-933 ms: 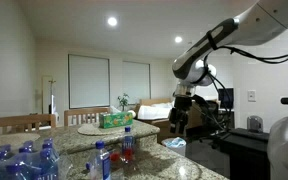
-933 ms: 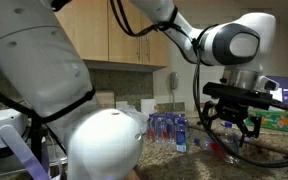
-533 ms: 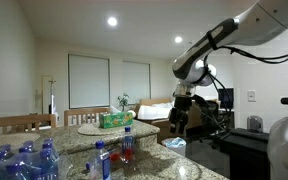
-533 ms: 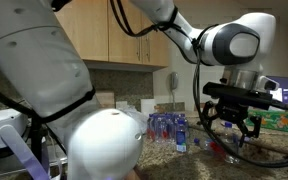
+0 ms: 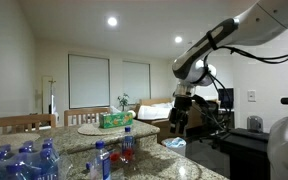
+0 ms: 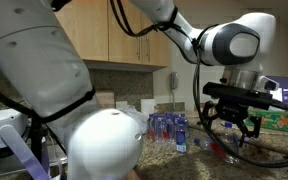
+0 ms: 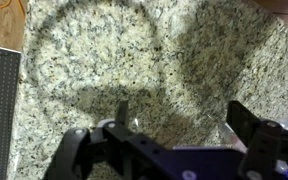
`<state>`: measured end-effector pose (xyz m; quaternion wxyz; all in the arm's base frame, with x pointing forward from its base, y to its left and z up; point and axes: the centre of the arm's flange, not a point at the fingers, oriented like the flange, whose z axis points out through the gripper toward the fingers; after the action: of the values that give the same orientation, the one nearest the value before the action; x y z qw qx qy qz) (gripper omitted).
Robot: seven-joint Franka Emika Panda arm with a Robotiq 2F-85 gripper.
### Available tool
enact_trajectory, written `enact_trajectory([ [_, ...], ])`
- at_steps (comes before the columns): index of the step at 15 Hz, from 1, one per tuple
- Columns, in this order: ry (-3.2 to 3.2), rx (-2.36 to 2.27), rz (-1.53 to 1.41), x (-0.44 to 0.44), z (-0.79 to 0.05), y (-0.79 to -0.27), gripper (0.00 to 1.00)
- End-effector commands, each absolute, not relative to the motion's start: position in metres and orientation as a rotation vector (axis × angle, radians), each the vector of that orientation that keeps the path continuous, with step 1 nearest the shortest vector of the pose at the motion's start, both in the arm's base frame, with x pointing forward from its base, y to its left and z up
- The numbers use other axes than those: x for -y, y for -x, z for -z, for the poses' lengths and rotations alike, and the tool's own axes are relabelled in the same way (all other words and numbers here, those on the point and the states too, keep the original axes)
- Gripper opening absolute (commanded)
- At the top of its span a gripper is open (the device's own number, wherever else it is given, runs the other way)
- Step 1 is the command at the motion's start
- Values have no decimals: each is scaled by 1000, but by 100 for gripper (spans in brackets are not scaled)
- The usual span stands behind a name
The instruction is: Put the empty bottle on the top counter
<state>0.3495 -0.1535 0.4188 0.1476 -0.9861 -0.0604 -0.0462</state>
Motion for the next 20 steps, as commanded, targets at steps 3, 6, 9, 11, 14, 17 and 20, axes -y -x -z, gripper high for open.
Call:
enact_trajectory([
  [3,2837,174,133,153,-419,-350,100],
  [6,2837,174,133,153,-419,-350,100],
  [9,2813,234,104,120,-413,-351,100],
  [11,2826,320,61,76,-408,-368,100],
  [14,2840,451,14,4,-419,-400,100],
  [17,2918,603,51,-65,-447,-436,100],
  [20,2946,837,206,-140,-478,-469,100],
])
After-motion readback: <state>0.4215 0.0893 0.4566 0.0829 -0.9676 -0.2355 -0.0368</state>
